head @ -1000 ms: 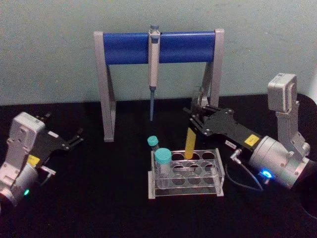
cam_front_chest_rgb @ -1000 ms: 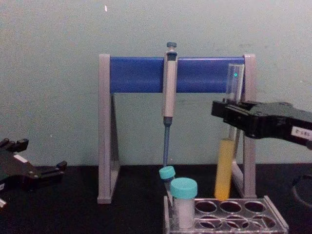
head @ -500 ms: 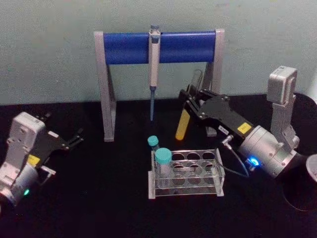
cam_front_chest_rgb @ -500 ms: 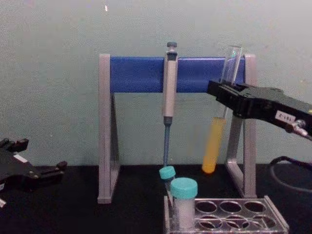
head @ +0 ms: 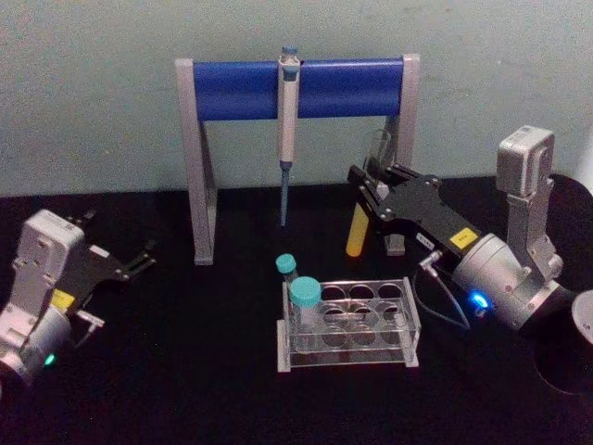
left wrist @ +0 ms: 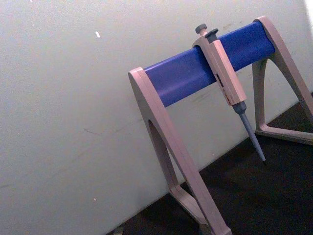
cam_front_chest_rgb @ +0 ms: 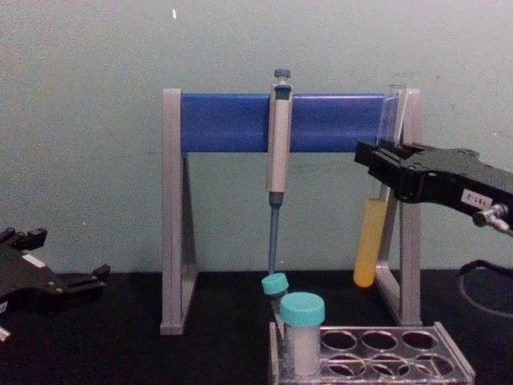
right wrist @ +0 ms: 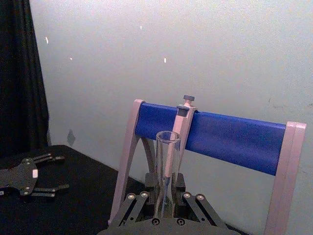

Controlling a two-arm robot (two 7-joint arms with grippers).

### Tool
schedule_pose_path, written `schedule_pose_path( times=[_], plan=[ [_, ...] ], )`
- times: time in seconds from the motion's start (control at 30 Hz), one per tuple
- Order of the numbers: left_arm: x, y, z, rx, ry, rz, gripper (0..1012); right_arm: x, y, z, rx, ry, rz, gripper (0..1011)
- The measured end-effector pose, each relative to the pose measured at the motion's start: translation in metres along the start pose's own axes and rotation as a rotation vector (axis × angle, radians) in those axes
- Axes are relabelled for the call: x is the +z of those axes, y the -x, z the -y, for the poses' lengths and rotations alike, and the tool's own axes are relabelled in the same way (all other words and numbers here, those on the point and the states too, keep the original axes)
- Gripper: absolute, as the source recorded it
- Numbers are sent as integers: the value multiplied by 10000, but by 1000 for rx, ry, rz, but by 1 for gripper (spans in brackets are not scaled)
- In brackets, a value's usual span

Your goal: Pick up the test tube from the test tube rack, shake it, then place it back into the test tube rack.

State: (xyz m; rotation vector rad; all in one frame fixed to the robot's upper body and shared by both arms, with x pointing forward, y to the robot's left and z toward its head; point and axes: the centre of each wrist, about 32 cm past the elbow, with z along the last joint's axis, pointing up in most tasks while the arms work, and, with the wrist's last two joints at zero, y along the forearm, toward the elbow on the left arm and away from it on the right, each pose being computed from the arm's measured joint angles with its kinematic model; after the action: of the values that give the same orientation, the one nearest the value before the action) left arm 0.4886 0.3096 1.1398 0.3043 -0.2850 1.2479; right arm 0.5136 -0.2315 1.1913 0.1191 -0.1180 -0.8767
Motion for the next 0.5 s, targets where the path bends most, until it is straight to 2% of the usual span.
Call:
schedule_pose_path(
  times=[0.3,0.5],
  plan=[
    [0,0,0,0,0,0,1001,19,-11,32,-4,13,18,233],
    [0,0,0,0,0,0,1001,69,-25,99,-10,52,50,233]
  ],
)
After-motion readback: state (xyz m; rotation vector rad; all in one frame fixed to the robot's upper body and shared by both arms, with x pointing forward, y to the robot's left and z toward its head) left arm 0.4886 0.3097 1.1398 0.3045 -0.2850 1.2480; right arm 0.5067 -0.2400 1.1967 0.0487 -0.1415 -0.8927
